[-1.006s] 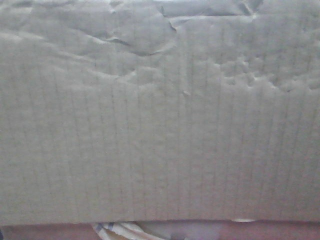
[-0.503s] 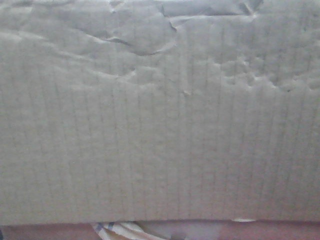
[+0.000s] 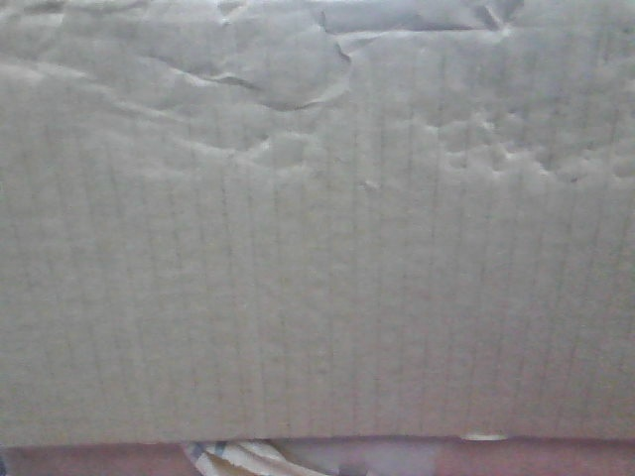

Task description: Stack two boxes on right shelf middle

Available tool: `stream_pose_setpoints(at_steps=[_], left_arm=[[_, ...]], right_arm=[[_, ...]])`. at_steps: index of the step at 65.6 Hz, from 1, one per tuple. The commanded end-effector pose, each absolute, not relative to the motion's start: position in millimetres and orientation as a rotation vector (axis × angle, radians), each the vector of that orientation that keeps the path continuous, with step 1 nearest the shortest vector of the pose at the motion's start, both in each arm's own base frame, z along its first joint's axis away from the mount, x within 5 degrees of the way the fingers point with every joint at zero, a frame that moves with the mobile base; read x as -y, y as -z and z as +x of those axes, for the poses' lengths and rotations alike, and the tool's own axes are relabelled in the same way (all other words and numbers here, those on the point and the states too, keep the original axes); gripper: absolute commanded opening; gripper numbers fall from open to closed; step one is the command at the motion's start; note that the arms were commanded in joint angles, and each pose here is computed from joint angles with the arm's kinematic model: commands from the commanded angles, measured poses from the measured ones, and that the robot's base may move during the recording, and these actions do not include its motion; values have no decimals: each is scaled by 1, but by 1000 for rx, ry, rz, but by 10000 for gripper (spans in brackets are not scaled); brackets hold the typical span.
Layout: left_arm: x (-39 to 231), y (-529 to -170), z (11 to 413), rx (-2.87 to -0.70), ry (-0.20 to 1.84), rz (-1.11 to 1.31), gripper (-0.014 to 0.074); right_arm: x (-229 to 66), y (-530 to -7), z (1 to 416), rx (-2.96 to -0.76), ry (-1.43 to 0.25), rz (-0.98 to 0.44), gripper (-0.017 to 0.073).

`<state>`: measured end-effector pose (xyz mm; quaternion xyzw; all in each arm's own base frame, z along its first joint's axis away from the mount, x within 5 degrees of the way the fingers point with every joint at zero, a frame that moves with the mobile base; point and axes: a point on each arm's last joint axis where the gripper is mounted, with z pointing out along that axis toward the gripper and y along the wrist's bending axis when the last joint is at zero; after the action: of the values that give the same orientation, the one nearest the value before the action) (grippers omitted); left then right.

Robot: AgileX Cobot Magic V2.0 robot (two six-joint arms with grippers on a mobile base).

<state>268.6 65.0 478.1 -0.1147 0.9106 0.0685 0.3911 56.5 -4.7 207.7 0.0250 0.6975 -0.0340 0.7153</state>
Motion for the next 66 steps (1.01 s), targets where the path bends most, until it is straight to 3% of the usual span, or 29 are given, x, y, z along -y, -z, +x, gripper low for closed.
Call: stream_pose_setpoints(at_steps=[1, 15, 34, 52, 66], left_arm=[[-53, -504, 261, -2205, -102, -315, -111], [-3, -537, 252, -2099, 53, -185, -111], [66, -542, 244, -2061, 125, -126, -111], [141, -500, 261, -2212, 227, 7, -111], [159, -447, 273, -2392, 194, -13, -111]], right_arm=[[5, -210, 56, -1520, 83, 52, -162], [5, -210, 56, -1520, 83, 52, -162], [5, -210, 56, -1520, 83, 52, -162], [5, -210, 56, -1520, 83, 52, -162], [5, -210, 56, -1520, 83, 52, -162]])
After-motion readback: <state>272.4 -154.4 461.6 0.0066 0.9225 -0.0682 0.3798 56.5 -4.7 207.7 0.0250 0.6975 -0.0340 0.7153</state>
